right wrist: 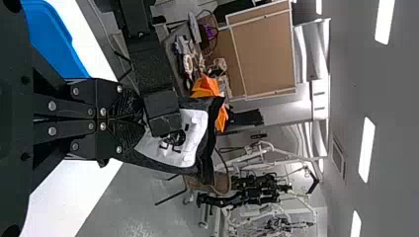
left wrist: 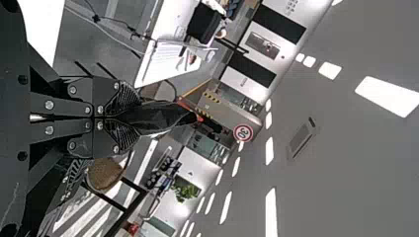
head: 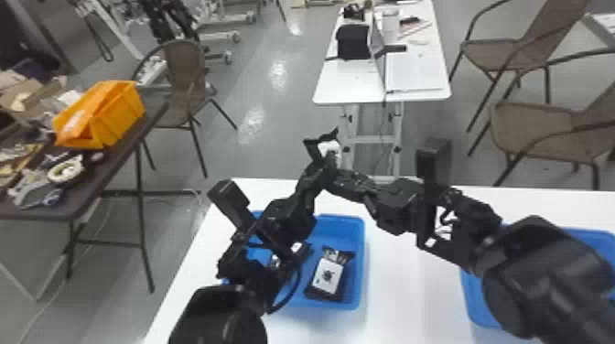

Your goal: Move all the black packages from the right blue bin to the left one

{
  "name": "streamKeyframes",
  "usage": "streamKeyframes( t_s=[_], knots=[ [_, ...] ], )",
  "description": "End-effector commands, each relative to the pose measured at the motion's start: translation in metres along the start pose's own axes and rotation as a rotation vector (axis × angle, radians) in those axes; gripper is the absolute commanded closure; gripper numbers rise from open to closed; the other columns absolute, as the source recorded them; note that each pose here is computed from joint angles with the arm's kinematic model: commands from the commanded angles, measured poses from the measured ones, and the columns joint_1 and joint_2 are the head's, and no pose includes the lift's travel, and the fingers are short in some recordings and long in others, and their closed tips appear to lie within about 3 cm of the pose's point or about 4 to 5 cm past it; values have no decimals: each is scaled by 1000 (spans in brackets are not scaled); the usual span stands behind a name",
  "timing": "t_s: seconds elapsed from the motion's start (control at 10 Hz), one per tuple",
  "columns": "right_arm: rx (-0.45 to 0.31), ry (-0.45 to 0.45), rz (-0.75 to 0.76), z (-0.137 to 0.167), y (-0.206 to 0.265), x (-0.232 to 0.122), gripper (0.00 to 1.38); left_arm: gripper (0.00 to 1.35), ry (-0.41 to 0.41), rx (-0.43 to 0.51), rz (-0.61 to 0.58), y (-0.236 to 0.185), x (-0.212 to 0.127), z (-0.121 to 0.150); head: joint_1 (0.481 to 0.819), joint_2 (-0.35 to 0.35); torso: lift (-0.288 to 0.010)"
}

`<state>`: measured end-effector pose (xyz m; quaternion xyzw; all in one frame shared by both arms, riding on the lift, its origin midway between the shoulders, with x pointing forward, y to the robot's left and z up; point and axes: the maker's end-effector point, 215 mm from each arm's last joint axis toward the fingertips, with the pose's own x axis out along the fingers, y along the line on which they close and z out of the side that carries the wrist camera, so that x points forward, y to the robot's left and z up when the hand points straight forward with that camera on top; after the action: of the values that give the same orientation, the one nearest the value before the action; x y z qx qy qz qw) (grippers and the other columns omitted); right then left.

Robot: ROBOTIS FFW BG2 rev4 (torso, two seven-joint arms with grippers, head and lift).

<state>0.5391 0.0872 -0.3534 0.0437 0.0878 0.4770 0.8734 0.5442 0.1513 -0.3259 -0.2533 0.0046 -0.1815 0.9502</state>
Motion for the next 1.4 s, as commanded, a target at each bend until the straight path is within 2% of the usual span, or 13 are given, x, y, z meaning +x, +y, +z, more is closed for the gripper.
streamKeyframes(
  t_s=[0.0, 0.1, 0.2, 0.3, 0.4, 0.6, 0.7, 0.9, 1.0, 1.1, 1.2, 1.3],
  knots=[
    [41, -10, -8, -7, -1, -1, 852, 1217, -26, 3, 10, 2, -2, 6, 695, 237, 0],
    [47, -42, -58, -4, -15, -11, 256, 1217, -36, 6, 22, 7, -5, 8, 695, 239, 0],
    [23, -96, -154, 6, -42, -34, -2, 1217, -56, 43, 52, 20, -12, 11, 695, 239, 0],
    [2, -158, -257, 17, -73, -67, 93, 1217, -80, 142, 110, 42, -26, 16, 695, 227, 0],
    [-8, -173, -356, 15, -103, -103, 196, 1217, -34, 239, 171, 70, -46, 0, 695, 206, 0],
    [-9, -134, -468, -8, -137, -160, 282, 1217, 103, 329, 237, 108, -81, -51, 695, 167, 0],
    [0, -118, -513, -19, -145, -177, 283, 1217, 151, 372, 250, 118, -91, -68, 695, 140, 0],
    [-1, -101, -541, -28, -146, -187, 283, 1217, 210, 418, 238, 124, -96, -93, 695, 110, 0],
    [-2, -92, -541, -30, -146, -186, 283, 1042, 193, 410, 235, 123, -95, -93, 695, 100, 0],
    [-9, -88, -542, -30, -147, -186, 283, 547, 158, 366, 239, 125, -96, -91, 695, 97, 0],
    [-6, -86, -546, -31, -148, -189, 285, 119, 121, 345, 234, 123, -97, -84, 695, 97, 0],
    [-3, -83, -553, -32, -149, -192, 283, 47, 90, 350, 219, 119, -94, -75, 695, 97, 0]
  ],
)
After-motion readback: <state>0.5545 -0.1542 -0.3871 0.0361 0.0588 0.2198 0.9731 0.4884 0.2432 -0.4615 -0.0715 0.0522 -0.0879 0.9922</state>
